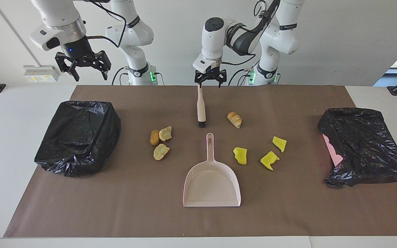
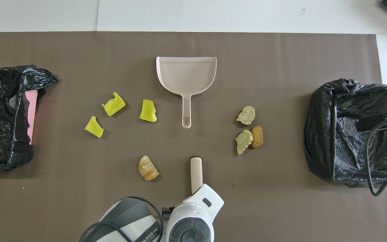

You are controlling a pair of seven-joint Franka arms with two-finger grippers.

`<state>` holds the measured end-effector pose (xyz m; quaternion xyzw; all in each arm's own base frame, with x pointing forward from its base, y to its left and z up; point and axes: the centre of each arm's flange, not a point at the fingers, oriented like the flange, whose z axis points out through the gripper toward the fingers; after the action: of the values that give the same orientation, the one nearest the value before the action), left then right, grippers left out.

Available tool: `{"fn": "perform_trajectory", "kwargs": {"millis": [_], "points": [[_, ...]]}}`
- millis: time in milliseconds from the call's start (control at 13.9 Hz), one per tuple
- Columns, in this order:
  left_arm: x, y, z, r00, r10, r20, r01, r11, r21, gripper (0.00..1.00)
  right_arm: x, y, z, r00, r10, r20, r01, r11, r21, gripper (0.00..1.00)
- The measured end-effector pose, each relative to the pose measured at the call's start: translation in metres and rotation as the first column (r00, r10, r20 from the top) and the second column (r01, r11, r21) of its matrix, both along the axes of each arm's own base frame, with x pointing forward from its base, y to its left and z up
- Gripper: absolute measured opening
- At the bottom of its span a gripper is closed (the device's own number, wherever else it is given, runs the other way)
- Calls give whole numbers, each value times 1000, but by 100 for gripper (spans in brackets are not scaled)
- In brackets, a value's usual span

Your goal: Sweep and dump trash in bin

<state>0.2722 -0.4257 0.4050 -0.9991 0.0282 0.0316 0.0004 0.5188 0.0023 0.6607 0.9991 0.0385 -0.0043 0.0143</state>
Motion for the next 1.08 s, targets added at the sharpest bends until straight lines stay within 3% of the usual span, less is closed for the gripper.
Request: {"fn": "perform_trajectory", "kwargs": {"millis": [504,1080], "points": [[-19,-13,-58,999,-42,-19,43,999,32,100,0,0,0,1000,0,-1,0,1000,0,100],[-31,-18,-63,998,-63,-19,64,997,34,100,0,-14,0,1000,-27,-1,27,1000,-1,100]]}}
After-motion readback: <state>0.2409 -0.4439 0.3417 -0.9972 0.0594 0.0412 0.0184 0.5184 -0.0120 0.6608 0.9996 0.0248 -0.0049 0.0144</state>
